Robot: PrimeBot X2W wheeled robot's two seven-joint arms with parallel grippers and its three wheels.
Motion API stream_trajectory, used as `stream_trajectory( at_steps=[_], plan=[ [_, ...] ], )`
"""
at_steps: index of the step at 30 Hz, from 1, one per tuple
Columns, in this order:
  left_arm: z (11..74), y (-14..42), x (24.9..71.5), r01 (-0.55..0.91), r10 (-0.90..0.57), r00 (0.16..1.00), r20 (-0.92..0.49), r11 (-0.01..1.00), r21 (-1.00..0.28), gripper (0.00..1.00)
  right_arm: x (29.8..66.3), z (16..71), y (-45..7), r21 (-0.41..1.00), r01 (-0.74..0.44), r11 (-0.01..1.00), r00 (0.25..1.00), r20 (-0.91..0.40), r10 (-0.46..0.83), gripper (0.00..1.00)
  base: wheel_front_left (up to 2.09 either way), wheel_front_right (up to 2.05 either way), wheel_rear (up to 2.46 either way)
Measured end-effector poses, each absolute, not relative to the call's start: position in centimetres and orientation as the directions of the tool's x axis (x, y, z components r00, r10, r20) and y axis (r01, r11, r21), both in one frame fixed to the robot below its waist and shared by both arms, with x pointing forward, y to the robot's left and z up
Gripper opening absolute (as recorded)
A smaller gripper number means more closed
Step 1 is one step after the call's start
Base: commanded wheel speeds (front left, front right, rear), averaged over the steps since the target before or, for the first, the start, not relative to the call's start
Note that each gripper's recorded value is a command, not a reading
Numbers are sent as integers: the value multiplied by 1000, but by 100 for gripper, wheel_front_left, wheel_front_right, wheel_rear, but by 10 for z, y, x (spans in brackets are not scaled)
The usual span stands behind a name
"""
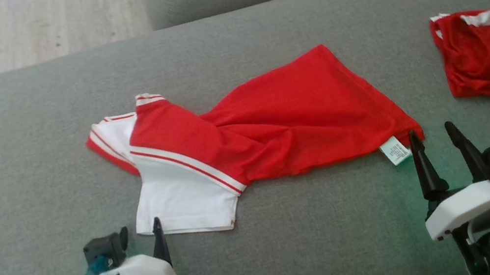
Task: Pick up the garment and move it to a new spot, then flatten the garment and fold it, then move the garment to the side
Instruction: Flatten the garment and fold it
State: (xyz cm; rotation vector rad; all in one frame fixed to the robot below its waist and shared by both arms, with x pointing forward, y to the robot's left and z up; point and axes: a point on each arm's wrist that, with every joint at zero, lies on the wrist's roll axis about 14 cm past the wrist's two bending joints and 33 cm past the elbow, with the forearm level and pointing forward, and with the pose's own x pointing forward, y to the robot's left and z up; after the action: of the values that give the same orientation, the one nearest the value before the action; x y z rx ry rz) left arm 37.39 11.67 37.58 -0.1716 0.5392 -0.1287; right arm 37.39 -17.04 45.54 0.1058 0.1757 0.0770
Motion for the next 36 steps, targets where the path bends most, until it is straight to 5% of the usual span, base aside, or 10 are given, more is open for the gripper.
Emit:
stream_trajectory(
  at_steps=[9,10,12,13,34,36],
  plan=[
    [361,103,381,122,-211,800,-561,974,-192,100,368,444,-188,93,-16,996,977,-208,35,100,0,0,0],
    [361,101,381,128,-217,798,-563,973,-193,87,368,442,-190,86,-9,996,976,-217,28,100,0,0,0],
    [361,96,383,141,-229,794,-564,970,-196,38,367,438,-197,77,10,997,971,-241,9,100,0,0,0],
    [360,93,383,148,-237,790,-565,969,-198,3,367,435,-199,71,15,997,967,-256,4,100,0,0,0],
    [367,108,386,81,-186,859,-477,969,-231,0,412,364,-194,2,-12,1000,819,-573,11,100,0,0,0],
    [368,110,384,73,-178,863,-473,970,-232,0,414,362,-192,2,-21,1000,814,-581,19,63,0,0,0]
  ],
)
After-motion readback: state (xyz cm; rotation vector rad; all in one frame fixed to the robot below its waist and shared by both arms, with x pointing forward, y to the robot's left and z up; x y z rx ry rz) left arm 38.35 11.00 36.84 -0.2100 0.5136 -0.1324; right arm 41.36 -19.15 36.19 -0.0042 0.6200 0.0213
